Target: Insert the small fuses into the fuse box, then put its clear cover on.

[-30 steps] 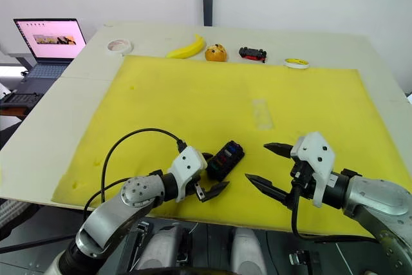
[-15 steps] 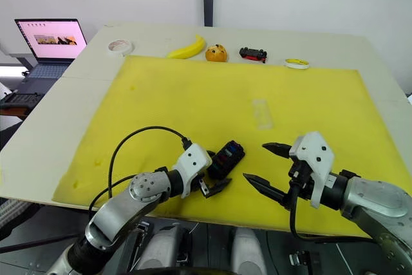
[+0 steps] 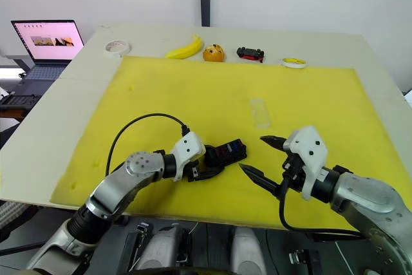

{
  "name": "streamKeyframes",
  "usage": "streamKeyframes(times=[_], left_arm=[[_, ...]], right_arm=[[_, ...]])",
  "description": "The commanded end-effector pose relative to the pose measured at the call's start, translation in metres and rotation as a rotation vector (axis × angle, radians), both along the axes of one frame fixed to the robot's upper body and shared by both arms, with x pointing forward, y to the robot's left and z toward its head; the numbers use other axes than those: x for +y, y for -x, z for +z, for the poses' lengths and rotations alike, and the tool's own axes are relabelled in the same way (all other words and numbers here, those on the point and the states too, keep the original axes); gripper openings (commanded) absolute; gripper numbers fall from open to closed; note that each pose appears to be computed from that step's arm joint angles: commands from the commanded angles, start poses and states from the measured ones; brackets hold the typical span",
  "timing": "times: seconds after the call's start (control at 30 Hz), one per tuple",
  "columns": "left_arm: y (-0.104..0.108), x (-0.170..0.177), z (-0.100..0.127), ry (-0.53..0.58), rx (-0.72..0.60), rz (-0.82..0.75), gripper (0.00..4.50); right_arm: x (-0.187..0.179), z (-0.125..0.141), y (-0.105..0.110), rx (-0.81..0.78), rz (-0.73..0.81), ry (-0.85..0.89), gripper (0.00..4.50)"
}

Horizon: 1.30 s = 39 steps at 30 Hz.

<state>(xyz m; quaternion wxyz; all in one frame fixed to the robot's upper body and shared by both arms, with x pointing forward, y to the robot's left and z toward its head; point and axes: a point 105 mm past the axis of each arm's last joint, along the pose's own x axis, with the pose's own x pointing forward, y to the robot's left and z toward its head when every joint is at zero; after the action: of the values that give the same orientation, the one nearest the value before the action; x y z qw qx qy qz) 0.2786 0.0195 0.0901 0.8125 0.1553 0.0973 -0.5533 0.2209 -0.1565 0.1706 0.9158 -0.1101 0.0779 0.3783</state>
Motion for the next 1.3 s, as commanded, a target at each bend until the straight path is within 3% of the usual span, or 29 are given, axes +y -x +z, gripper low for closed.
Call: streamKeyframes(times=[0.03, 0.47, 0.63, 1.0, 1.3], left_arm=[[-0.019, 0.021, 0.007, -0.008, -0.033, 0.048, 2.61], [-0.027, 0.034, 0.009, -0.017, -0.056, 0.044, 2.61], [-0.03, 0.034, 0.01, -0.002, -0.053, 0.059, 2.61], [-0.03, 0.034, 0.01, 0.0, -0.061, 0.06, 2.61], [-0.031, 0.029, 0.011, 0.004, -0.066, 0.05, 2.61]], right_arm=[[0.006, 0.005, -0.007, -0.058, -0.064, 0.017, 4.5], [-0.005, -0.016, -0.091, -0.032, -0.551, -0.017, 4.5], [-0.014, -0.025, -0.115, -0.015, -0.664, -0.021, 4.5], [-0.014, -0.038, -0.128, 0.017, -0.714, -0.036, 4.5], [-0.008, -0.034, -0.133, 0.02, -0.734, -0.1, 4.5]])
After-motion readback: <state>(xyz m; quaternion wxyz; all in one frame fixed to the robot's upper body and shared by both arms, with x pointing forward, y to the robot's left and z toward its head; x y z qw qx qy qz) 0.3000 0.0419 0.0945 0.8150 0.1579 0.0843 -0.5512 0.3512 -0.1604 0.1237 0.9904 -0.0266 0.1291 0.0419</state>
